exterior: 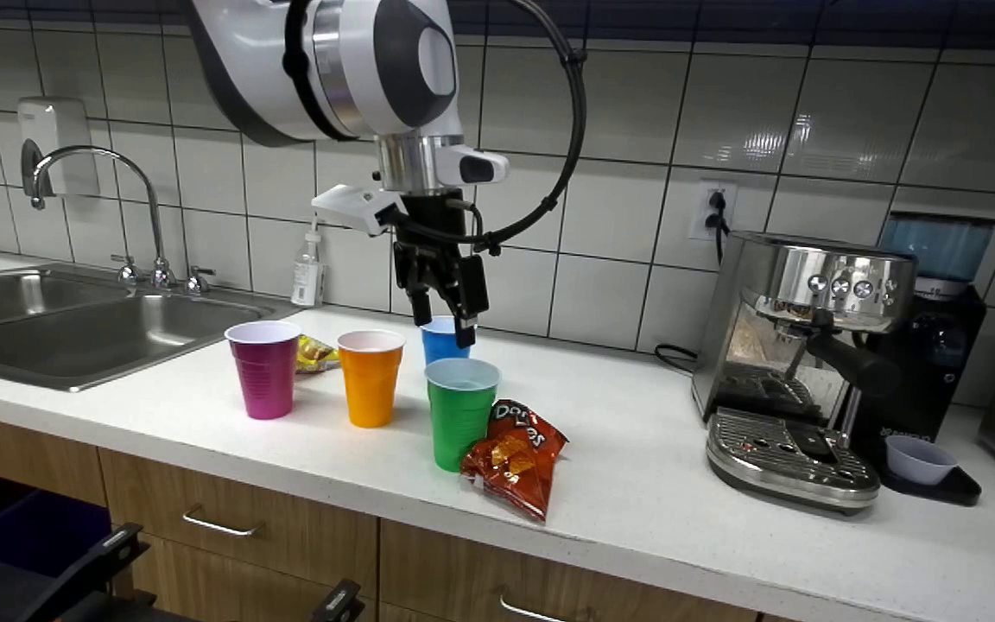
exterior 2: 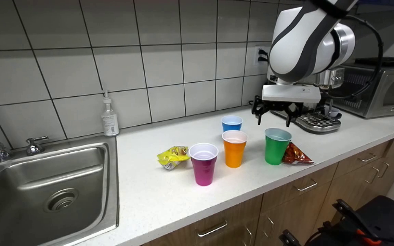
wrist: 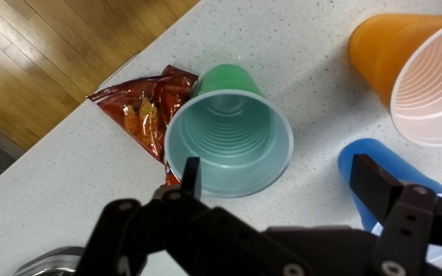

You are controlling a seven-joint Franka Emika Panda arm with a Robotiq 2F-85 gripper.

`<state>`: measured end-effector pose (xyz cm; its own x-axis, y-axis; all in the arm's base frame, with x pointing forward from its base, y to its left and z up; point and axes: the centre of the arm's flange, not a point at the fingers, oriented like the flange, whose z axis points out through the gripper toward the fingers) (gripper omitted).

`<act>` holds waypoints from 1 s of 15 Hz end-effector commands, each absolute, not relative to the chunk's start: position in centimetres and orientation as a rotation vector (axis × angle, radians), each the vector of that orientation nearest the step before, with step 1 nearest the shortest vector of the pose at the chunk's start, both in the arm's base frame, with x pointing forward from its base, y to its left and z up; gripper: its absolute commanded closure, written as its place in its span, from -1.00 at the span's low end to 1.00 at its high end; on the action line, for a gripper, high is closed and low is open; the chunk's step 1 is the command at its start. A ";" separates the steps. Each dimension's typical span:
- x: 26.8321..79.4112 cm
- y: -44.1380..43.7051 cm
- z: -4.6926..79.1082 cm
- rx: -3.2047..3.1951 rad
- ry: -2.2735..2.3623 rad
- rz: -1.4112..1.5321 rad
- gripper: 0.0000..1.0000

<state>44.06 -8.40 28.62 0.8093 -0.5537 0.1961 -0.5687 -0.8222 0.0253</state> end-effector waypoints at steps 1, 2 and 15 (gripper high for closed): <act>45.5 -8.6 27.4 2.898 -0.921 0.252 -1.00; 45.6 -8.6 27.1 2.899 -0.926 0.246 -1.00; 47.0 -8.2 24.1 2.880 -0.960 0.183 -1.00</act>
<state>45.89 -8.37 24.86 0.8087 -0.5718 0.1379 -0.5825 -0.8111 0.0527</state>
